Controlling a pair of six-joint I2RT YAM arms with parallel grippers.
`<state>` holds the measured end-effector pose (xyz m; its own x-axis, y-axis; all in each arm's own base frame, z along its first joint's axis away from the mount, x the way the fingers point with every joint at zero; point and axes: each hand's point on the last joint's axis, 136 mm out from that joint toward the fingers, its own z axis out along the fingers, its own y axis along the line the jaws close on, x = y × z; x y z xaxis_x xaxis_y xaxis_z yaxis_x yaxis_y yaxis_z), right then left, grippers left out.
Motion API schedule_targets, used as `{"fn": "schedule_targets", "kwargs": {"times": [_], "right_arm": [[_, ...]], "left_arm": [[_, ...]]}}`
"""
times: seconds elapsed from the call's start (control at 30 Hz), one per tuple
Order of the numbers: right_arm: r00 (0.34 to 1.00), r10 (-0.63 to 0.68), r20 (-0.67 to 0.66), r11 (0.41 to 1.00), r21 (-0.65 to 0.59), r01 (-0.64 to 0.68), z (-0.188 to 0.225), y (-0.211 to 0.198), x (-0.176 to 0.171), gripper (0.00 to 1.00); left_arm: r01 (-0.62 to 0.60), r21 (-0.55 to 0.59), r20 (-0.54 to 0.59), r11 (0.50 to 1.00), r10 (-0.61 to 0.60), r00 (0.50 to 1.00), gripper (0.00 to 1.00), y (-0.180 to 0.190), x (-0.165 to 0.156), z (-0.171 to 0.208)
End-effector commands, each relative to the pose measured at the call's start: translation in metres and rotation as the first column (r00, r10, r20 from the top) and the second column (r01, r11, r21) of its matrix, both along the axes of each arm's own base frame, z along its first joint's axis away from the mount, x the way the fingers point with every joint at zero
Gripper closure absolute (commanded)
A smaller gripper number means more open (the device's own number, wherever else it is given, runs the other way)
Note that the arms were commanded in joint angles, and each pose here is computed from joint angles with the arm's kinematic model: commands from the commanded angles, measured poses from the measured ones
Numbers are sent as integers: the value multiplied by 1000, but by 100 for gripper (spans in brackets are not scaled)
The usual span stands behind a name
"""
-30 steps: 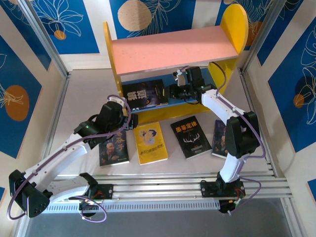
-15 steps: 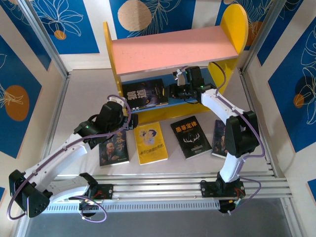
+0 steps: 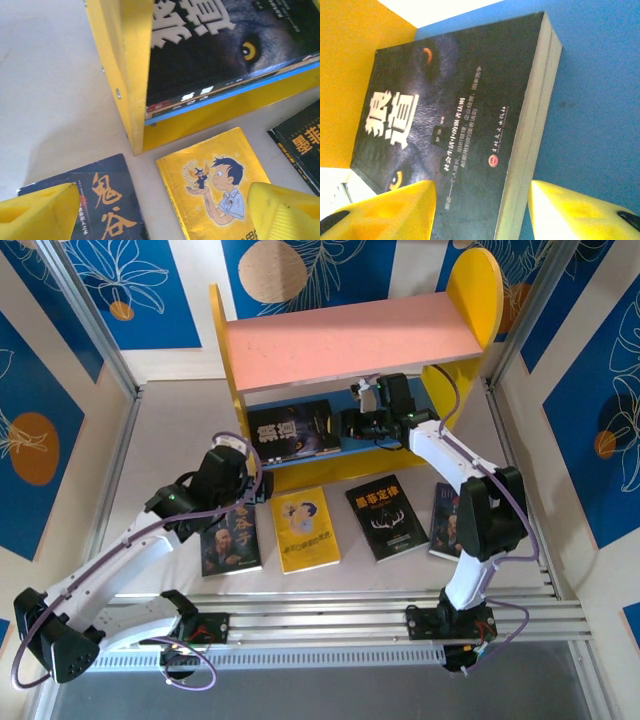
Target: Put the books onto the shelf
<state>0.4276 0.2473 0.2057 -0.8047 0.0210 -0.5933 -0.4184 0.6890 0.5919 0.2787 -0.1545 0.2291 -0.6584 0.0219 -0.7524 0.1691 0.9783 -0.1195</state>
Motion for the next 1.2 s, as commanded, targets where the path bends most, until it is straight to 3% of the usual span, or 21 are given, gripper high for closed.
{"fn": "schedule_targets", "kwargs": {"times": [0.0,0.23,0.57,0.87,1.17], "right_arm": [[995,-23,94,1000,-11,24,37,-20,-17,47],[997,-61,40,995,-70,64,22,-45,-80,43],[974,18,-227,987,-154,-54,-75,-11,-168,43],[937,76,-340,970,-191,-148,-128,15,-186,44],[931,61,-360,953,-255,-161,-154,27,-192,44]], "left_arm": [[-72,17,22,997,72,997,12,21,-4,20],[-58,10,-108,998,59,992,12,21,-23,-2],[-22,-165,-351,986,-37,936,14,-27,-43,-97],[6,-233,-413,972,-104,905,15,-69,-45,-139],[-4,-235,-469,972,-109,877,16,-80,-54,-160]]}}
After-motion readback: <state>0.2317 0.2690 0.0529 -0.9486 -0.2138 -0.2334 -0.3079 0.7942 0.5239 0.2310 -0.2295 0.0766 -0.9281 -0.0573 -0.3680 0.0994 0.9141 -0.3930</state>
